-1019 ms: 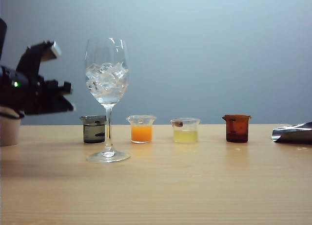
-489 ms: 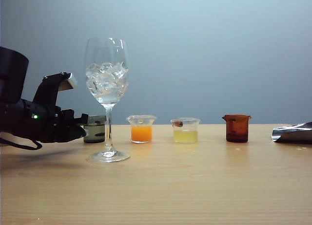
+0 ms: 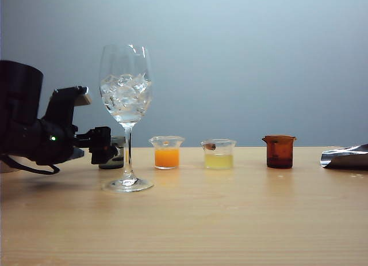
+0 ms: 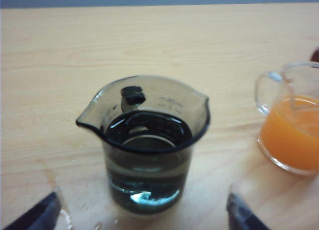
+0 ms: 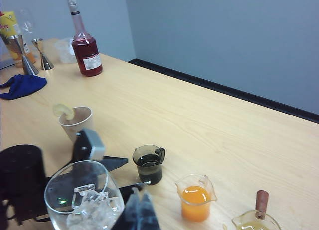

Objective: Pick up the first measuring cup from the left, pour the coconut rum inside into the goblet, and finally put the measuring cup back in its original place.

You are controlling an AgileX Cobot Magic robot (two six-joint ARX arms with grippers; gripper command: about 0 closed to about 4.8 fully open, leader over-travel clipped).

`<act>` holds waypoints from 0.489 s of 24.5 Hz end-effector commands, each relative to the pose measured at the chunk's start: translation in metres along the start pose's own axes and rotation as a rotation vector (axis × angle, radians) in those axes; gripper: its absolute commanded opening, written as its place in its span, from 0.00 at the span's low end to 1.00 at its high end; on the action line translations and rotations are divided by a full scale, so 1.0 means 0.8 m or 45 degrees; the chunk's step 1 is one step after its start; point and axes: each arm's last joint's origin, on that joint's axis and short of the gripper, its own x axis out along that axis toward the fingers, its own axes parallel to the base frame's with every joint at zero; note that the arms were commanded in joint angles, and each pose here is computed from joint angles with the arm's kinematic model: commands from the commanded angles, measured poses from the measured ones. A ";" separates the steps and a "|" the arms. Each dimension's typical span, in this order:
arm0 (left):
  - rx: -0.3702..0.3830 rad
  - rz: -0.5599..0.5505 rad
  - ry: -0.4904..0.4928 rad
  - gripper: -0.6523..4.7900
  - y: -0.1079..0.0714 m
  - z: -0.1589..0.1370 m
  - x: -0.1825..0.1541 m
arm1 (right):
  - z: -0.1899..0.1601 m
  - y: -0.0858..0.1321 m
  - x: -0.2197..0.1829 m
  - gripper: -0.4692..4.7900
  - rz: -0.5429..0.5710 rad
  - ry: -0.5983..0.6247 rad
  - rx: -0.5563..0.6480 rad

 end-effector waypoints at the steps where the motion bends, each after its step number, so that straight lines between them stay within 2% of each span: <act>1: -0.044 0.008 -0.035 1.00 0.002 0.004 0.012 | 0.005 0.001 -0.001 0.08 0.006 -0.035 -0.008; 12: -0.059 0.002 -0.041 1.00 0.004 0.000 0.035 | -0.001 0.000 0.003 0.08 0.004 -0.005 -0.004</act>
